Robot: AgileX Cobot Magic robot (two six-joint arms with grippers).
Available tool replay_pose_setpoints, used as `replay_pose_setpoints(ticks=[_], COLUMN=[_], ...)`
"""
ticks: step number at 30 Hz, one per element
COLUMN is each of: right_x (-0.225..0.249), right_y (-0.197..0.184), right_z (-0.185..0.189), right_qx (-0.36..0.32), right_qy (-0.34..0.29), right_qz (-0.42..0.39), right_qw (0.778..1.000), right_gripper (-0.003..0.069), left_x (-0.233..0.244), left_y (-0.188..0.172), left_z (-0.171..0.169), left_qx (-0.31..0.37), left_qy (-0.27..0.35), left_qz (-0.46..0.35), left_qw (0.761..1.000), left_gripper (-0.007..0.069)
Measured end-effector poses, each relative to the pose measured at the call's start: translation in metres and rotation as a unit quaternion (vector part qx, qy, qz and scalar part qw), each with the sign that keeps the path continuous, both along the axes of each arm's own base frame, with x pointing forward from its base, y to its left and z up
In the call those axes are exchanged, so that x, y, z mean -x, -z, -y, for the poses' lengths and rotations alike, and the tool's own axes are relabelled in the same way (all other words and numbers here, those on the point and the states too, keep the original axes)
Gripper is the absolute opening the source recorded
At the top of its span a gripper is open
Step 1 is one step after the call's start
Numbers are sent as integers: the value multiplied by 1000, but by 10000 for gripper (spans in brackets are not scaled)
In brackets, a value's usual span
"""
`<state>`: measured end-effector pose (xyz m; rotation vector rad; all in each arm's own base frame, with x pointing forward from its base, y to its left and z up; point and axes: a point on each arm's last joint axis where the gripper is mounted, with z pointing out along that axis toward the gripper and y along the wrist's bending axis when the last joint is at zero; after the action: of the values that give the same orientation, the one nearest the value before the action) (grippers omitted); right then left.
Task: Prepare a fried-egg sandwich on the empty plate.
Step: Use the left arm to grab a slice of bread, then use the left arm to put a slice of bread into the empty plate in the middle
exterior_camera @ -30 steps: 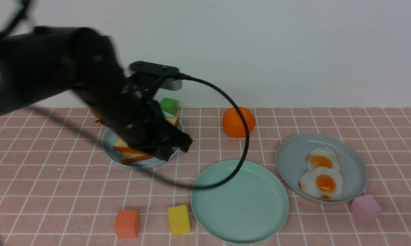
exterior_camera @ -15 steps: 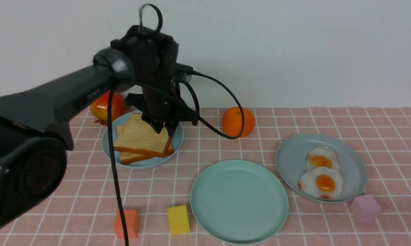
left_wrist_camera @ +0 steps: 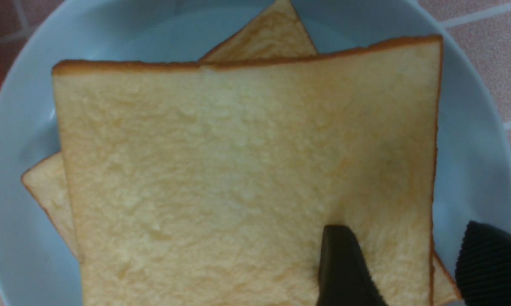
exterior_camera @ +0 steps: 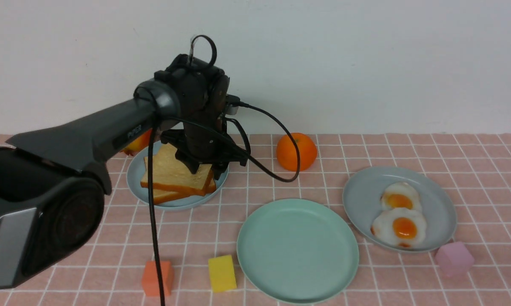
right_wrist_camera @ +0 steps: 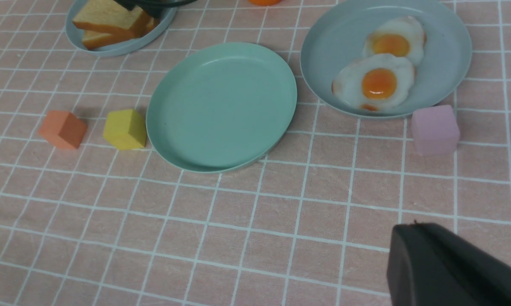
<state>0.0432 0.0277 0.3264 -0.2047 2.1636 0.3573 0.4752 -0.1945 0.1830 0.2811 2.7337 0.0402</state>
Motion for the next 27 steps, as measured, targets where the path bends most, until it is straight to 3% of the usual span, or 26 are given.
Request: replay_pose_setpoints(ticks=[2,8,10,15,20,27], right_x=[0,0,0,1,1,1], right_y=[0,-1,-1,-1,-1,-1], right_z=[0,-2,-2,-3,-5,-5], right_qx=[-3,-12,-13,-18,-28,-29], right_qy=[-1,-5,-6,-8,-13,-14], right_qz=[0,-1,-1,-3,-6,-6], right_qw=[1000,1000,1000,1000,1000,999], right_gripper=[20,24,25,27,31,32], left_x=[0,0,0,1,8,47], left_y=[0,-1,-1,-4,-31,-134], left_z=[0,0,0,0,-3,-13], left_qx=[-1,-3,-2,0,5,48], left_qy=[0,-1,-1,0,4,40], left_qz=[0,-1,-2,1,11,55], left_qw=[1000,1000,1000,1000,1000,996], left_gripper=[381,104,44,44,44,44])
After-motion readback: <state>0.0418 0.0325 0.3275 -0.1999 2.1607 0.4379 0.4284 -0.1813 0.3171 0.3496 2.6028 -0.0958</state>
